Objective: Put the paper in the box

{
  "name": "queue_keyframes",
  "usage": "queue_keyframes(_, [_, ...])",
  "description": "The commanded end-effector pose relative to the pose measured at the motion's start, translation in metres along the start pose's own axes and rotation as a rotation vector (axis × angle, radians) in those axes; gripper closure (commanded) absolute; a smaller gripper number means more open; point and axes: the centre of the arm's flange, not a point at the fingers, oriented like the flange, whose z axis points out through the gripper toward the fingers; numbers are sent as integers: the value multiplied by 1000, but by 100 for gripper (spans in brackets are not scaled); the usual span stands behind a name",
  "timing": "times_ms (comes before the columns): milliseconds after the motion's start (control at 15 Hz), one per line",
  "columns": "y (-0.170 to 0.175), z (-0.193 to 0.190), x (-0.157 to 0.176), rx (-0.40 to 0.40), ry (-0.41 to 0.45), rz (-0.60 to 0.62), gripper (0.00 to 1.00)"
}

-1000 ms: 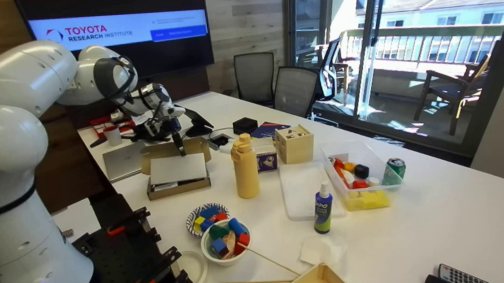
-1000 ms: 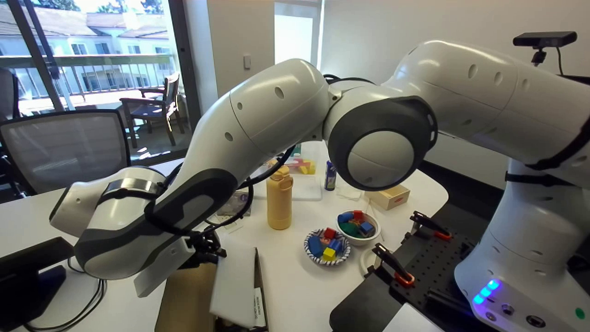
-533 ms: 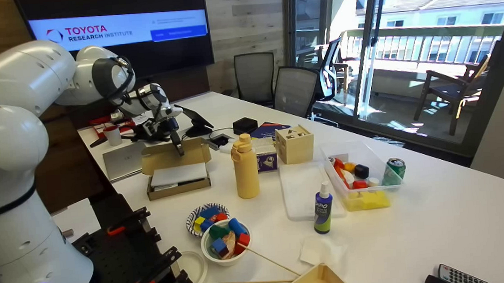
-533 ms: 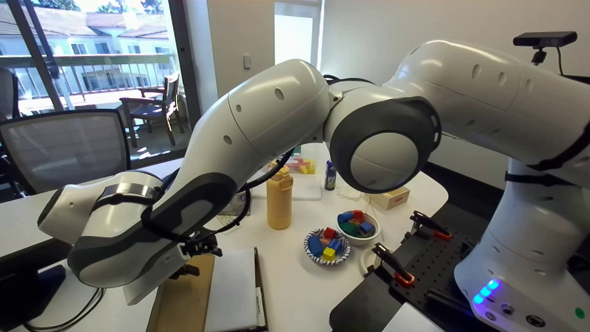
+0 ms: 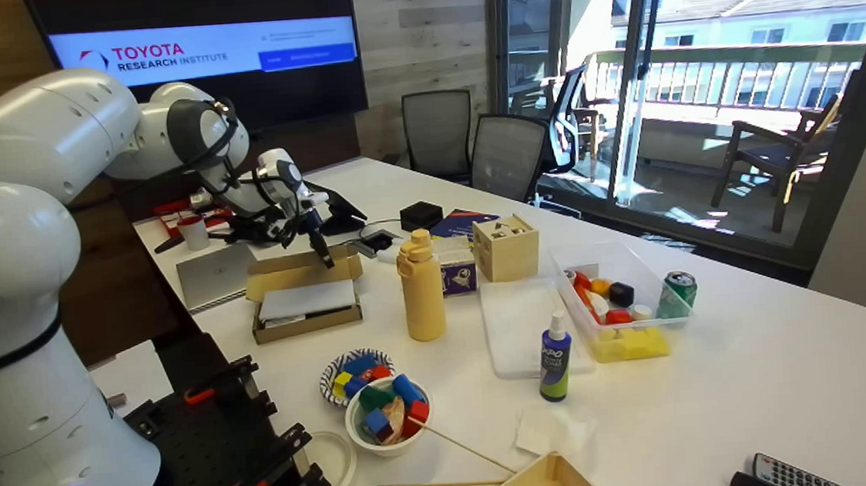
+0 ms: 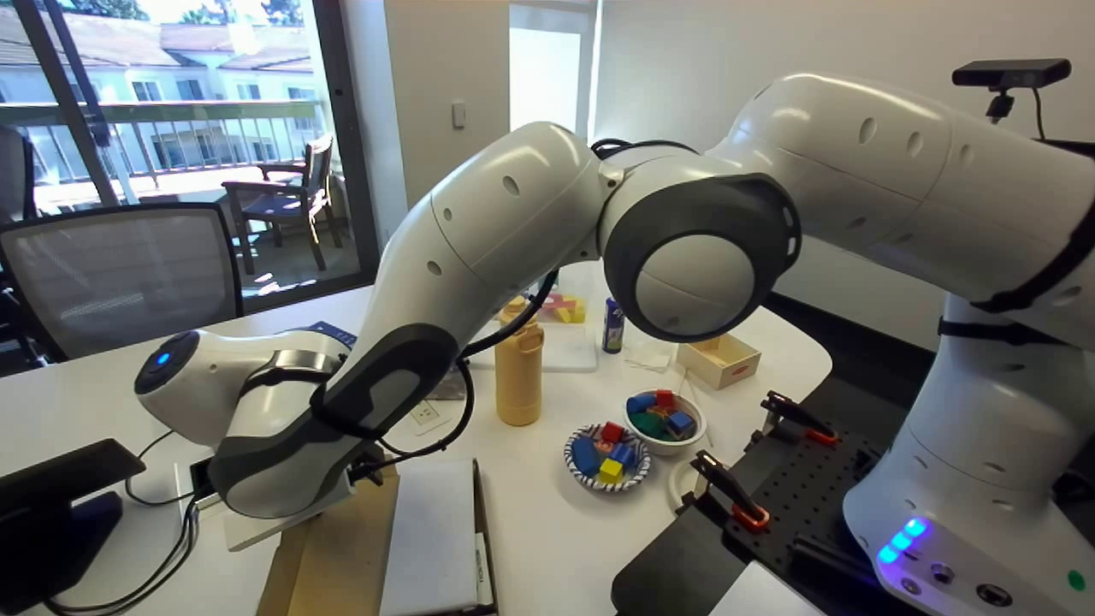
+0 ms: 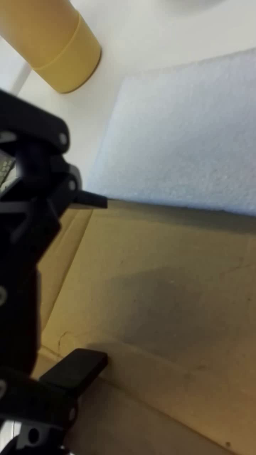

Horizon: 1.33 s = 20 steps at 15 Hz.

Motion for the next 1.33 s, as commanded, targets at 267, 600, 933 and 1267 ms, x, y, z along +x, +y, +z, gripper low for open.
queue_keyframes(267, [46, 8, -24, 80, -61, 105, 0])
queue_keyframes(600, [51, 5, -35, 116, -96, 111, 0])
queue_keyframes(933, [57, 13, -46, 158, -153, 116, 0])
queue_keyframes(1267, [64, 25, -54, 172, -183, 156, 0])
